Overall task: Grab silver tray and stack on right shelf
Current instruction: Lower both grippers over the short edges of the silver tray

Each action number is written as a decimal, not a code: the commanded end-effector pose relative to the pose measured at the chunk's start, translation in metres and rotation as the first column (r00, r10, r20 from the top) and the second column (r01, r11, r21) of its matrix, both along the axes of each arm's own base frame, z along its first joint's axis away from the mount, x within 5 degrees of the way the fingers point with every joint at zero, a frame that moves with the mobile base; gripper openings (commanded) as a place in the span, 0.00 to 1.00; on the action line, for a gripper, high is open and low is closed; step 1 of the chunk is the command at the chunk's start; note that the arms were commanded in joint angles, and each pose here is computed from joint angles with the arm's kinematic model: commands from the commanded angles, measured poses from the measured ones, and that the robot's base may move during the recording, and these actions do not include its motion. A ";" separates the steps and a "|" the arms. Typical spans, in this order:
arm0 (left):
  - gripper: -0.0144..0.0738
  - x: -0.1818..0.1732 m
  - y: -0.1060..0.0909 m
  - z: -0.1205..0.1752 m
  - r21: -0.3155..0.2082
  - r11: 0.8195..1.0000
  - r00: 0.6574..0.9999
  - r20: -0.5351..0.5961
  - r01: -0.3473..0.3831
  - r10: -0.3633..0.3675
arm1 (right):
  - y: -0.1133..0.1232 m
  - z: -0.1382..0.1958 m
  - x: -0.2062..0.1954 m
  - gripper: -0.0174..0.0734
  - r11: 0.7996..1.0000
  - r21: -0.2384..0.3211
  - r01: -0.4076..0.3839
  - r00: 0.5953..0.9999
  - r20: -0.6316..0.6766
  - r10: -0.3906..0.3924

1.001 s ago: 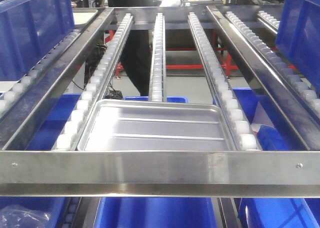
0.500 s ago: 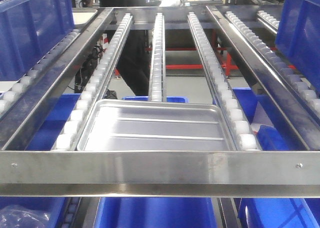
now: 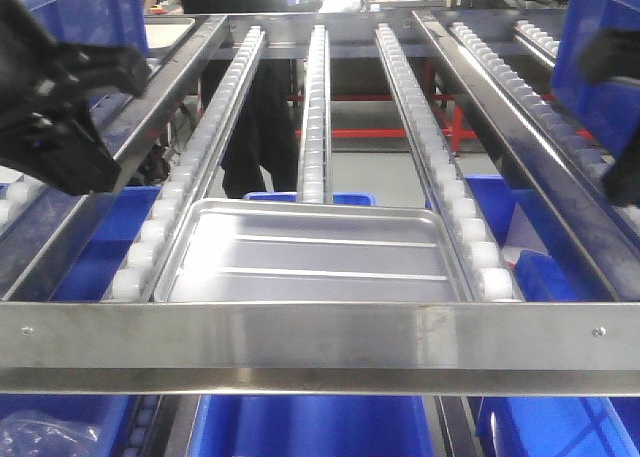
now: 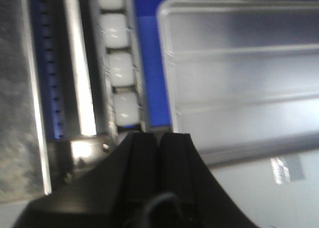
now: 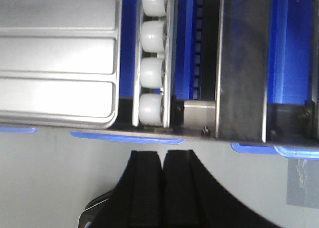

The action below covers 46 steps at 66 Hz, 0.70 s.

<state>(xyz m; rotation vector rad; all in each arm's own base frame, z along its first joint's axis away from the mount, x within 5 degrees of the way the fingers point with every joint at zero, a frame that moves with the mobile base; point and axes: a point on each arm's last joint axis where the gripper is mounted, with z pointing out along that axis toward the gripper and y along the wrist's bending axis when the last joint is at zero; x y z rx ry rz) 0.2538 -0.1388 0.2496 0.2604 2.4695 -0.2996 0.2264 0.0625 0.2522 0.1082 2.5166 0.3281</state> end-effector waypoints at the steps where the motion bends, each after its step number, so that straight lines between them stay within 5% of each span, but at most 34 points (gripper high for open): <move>1: 0.06 0.013 -0.007 0.019 0.025 0.998 0.995 0.078 -0.061 0.059 | 0.011 0.015 0.022 0.26 1.000 0.004 0.008 0.997 0.077 -0.008; 8: 0.06 0.017 -0.017 0.018 0.096 0.989 0.992 0.070 -0.110 0.103 | 0.028 0.009 0.041 0.26 0.999 -0.034 0.013 0.999 0.038 -0.011; 19: 0.06 0.025 -0.030 0.016 0.015 0.986 0.986 -0.022 -0.166 0.166 | 0.049 -0.005 0.071 0.26 0.993 -0.107 0.047 0.993 -0.107 -0.059; 29: 0.06 0.035 -0.037 0.018 0.051 0.987 0.988 -0.040 -0.149 0.151 | 0.062 -0.014 0.100 0.26 0.988 -0.157 0.005 0.982 -0.187 -0.035; 38: 0.06 0.043 -0.040 0.020 0.037 0.982 0.973 -0.134 -0.183 0.186 | 0.071 -0.015 0.118 0.26 0.995 -0.096 -0.005 0.979 -0.201 -0.014; 46: 0.06 0.055 -0.044 0.018 -0.019 0.997 0.980 -0.183 -0.076 0.071 | 0.071 -0.020 0.124 0.26 0.998 -0.055 0.005 0.976 -0.216 -0.017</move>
